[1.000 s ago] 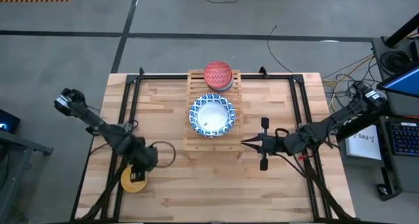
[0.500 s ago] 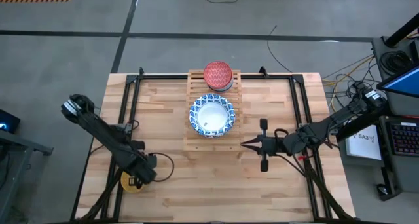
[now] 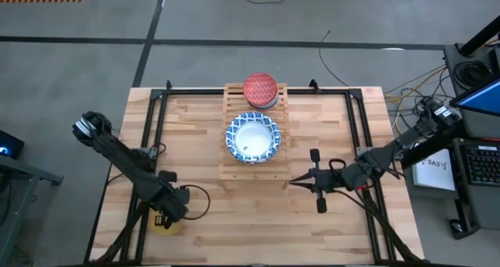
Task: Place and stack bowls onto a shelf
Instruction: Stack the yellow bowl on top of the red bowl on the shelf
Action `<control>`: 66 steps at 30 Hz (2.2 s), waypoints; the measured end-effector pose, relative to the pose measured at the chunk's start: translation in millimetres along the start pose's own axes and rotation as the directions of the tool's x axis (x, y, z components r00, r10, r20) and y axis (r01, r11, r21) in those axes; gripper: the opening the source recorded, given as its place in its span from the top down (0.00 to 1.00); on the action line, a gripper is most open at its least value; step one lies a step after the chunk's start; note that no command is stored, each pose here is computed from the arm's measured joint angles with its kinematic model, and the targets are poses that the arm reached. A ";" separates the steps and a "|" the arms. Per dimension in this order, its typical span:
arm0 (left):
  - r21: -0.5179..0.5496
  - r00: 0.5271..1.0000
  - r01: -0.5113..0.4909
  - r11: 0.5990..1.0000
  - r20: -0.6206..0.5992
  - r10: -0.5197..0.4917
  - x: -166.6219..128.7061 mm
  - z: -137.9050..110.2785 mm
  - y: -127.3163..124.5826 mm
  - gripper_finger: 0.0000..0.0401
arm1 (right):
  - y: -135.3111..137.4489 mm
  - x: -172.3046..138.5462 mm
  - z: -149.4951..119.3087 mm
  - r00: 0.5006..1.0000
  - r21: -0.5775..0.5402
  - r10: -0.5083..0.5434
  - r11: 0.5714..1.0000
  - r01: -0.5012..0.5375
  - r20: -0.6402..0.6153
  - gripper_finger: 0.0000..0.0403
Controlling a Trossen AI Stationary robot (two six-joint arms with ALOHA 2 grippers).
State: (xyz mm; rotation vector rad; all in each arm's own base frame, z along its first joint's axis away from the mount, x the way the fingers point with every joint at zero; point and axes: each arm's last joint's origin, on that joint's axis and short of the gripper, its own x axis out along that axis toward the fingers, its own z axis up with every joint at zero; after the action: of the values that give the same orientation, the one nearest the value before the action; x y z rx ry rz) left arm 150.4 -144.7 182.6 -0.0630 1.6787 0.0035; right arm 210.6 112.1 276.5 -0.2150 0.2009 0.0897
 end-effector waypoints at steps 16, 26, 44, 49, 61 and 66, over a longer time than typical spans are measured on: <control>-0.232 0.651 0.064 0.971 0.747 0.136 -179.2 -14.1 42.4 1.00 | 14.5 -0.2 -3.3 0.999 -0.027 0.046 0.999 -0.046 -0.015 0.98; -0.552 0.460 0.228 0.802 0.787 0.411 -266.5 -10.4 123.1 1.00 | 14.7 -0.5 -3.1 0.999 -0.029 0.047 0.998 -0.048 -0.014 0.98; -0.697 0.649 0.142 0.703 0.602 0.465 -293.1 48.7 275.7 0.97 | 14.7 -0.7 -4.4 0.998 -0.017 0.048 0.999 -0.049 -0.027 0.98; -0.678 0.660 0.185 0.712 0.623 0.421 -299.3 70.5 308.6 0.99 | 14.7 -0.9 -5.7 0.998 -0.022 0.049 0.999 -0.050 -0.040 0.98; -0.633 0.661 0.207 0.746 0.652 0.371 -292.7 107.0 334.9 0.99 | 14.0 -2.2 -7.6 0.997 -0.025 0.049 0.998 -0.050 -0.063 0.98; -0.620 0.644 0.213 0.755 0.671 0.369 -291.0 113.6 334.2 0.99 | 13.2 -3.4 -6.4 0.997 -0.020 0.047 0.999 -0.048 -0.056 0.98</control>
State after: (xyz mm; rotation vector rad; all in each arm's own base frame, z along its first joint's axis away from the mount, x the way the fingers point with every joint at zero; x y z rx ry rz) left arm 279.9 204.9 447.7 -0.4605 0.7215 0.6338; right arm 204.6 123.3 268.4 -0.2346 0.2600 0.1336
